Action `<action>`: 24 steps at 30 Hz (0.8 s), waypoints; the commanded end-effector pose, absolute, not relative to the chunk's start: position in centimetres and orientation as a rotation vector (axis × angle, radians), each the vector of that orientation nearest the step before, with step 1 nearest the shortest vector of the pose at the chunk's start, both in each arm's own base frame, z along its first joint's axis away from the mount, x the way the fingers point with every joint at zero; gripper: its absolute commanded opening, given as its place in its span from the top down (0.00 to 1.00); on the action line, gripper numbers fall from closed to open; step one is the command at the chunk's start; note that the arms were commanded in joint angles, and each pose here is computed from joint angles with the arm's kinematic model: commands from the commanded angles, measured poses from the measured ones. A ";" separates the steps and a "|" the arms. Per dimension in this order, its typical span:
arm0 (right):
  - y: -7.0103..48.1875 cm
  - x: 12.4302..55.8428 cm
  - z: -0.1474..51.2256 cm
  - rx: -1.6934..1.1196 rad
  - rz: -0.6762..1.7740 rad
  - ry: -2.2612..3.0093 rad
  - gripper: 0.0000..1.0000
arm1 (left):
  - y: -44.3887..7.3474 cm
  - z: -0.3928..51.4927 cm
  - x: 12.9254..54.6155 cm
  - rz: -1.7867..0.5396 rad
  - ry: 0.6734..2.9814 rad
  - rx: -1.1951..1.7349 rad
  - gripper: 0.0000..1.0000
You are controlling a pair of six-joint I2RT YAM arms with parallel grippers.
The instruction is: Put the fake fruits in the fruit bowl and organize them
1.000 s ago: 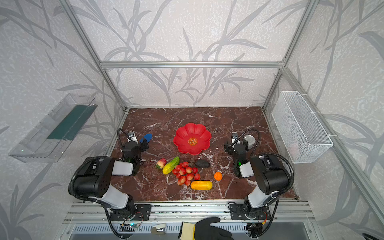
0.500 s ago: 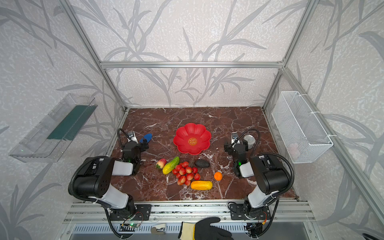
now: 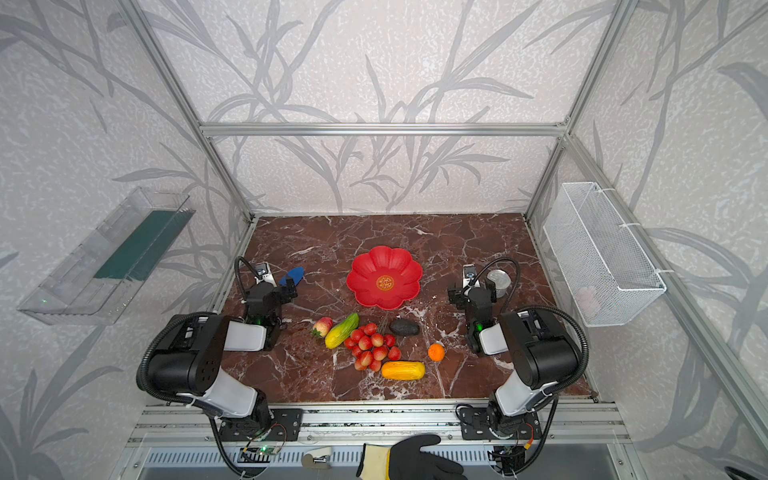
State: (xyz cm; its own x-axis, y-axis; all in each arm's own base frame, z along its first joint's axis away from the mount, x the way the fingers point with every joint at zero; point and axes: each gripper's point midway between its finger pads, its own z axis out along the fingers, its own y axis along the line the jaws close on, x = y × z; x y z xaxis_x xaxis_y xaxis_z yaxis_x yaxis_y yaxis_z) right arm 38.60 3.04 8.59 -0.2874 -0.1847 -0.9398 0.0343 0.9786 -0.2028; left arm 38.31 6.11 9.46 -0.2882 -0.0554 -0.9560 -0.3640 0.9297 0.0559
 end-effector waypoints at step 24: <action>10.1 31.3 14.2 0.012 0.305 2.340 0.15 | 2.4 21.2 33.4 -0.232 1.804 -0.624 0.12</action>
State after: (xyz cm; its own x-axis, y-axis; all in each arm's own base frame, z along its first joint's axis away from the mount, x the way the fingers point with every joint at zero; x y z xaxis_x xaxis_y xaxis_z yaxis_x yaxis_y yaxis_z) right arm 35.22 9.93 18.11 -0.4977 0.1860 -0.8471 -0.1346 0.9483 0.2873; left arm 34.18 3.27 24.05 -0.0550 -0.4713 -0.8802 -0.2603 0.8579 -0.4431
